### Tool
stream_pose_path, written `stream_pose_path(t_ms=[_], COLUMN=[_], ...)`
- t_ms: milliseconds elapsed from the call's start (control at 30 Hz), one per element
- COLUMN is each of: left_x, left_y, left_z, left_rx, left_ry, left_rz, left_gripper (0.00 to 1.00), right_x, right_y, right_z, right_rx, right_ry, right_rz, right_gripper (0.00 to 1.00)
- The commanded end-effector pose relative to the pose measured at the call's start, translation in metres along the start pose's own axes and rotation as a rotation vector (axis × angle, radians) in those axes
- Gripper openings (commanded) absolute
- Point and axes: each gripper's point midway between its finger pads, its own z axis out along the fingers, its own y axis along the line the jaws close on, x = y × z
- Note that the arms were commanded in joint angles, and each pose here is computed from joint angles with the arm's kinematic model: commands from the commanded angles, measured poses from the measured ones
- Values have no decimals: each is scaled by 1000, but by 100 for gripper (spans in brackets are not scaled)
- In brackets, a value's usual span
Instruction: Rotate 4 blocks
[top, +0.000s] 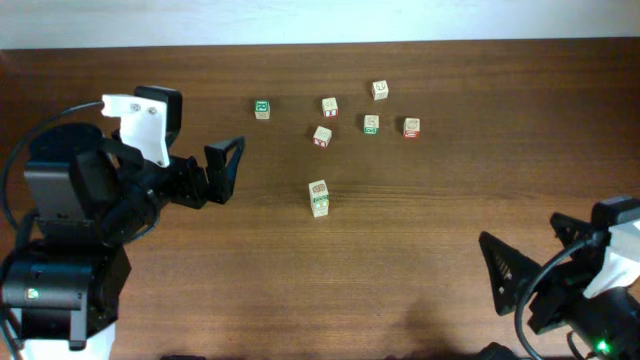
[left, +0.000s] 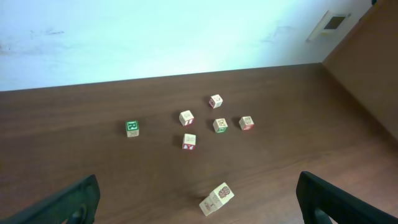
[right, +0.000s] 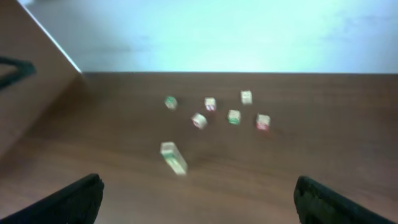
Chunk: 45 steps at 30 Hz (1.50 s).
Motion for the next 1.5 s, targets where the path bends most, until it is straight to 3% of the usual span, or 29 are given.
stream_pose_path(t_ms=[0, 200, 300, 400, 900, 1267, 1467], left_x=[2, 2, 2, 2, 2, 2, 2], left_y=[4, 4, 4, 4, 4, 4, 4], left_z=[2, 3, 3, 3, 3, 3, 3], left_rx=[-15, -15, -15, -15, -15, -15, -15], left_ry=[8, 9, 8, 9, 9, 9, 9], left_rz=[7, 7, 7, 7, 7, 7, 7], left_gripper=[99, 99, 99, 99, 99, 99, 99], right_x=[-3, 4, 15, 34, 134, 194, 197], right_y=[-19, -43, -39, -39, -69, -91, -93], right_z=[-1, 11, 17, 24, 112, 164, 170], right_rx=[109, 228, 170, 137, 81, 87, 85], right_ry=[-25, -70, -110, -167, -353, -291, -320], right_rz=[-15, 0, -112, -217, -220, -208, -214], right_gripper=[98, 98, 98, 98, 98, 98, 98])
